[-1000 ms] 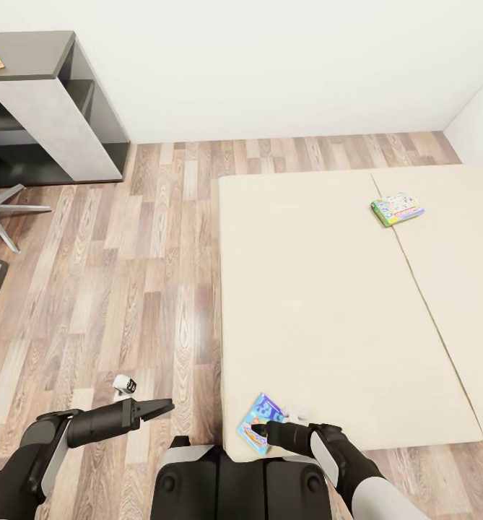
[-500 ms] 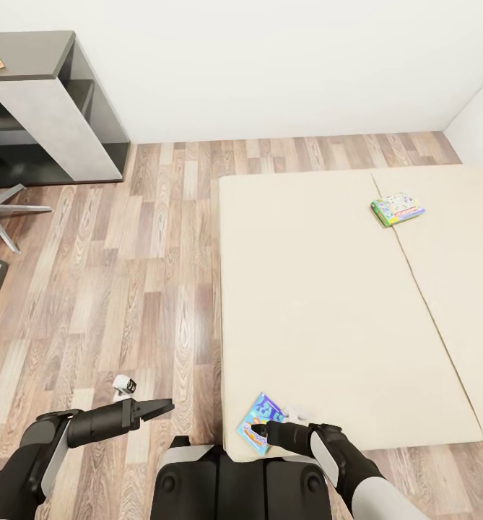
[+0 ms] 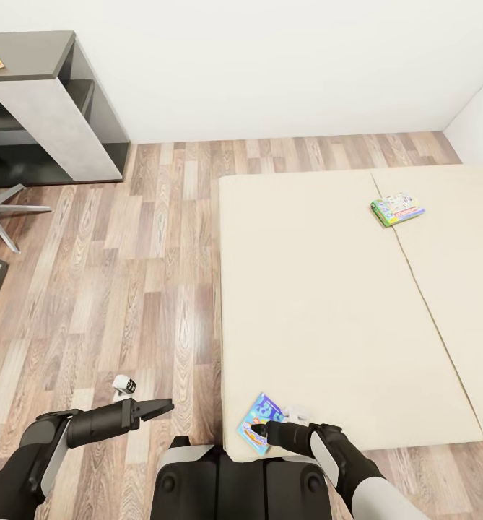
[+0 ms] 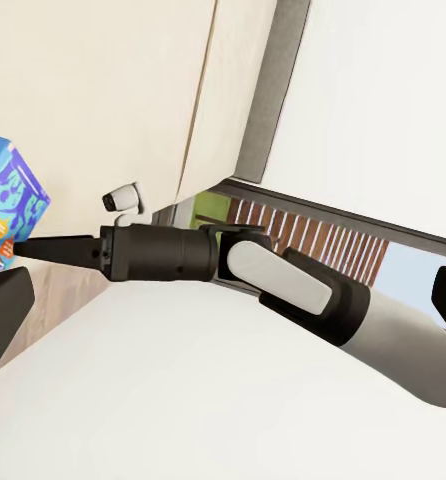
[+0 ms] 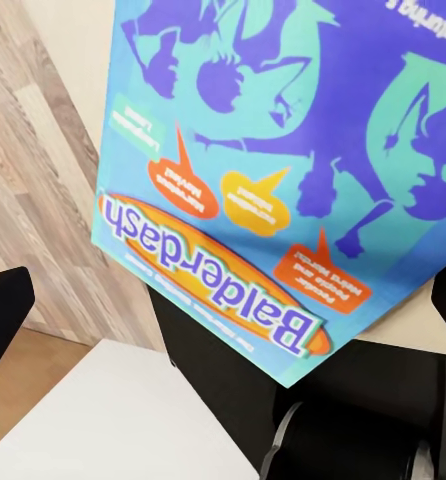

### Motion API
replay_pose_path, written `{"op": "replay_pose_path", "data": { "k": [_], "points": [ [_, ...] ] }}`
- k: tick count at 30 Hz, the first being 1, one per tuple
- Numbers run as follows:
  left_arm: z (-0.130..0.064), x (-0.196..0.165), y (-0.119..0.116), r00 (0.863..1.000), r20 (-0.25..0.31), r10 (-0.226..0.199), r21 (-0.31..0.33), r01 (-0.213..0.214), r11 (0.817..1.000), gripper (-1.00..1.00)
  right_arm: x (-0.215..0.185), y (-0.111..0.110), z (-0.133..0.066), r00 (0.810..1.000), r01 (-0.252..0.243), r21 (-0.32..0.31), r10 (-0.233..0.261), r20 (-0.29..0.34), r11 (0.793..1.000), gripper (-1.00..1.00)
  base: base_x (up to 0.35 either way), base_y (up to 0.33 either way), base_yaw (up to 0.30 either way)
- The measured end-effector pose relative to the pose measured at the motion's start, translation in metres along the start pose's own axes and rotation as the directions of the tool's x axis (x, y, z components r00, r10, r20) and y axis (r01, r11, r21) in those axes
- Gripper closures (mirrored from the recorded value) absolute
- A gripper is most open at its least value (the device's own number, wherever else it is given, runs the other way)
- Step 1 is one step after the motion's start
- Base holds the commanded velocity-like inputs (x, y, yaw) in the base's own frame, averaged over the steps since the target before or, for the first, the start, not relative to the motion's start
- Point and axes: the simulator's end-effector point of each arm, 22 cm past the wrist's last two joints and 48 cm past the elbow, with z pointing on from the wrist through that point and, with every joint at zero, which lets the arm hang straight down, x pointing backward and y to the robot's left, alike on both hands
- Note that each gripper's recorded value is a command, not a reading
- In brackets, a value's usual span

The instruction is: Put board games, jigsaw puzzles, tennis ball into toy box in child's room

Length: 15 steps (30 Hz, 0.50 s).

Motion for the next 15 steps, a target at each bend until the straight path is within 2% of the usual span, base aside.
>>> {"op": "replay_pose_path", "data": {
  "k": [15],
  "points": [
    [0.0, 0.0, 0.0, 1.0, 0.0, 0.0, 0.0, 0.0, 1.0, -1.0, 0.0, -0.0002, 0.0, 1.0, 0.0, 0.001, 0.0, 0.0, 1.0, -1.0, 0.0, 0.0, 0.0]
  ]
}}
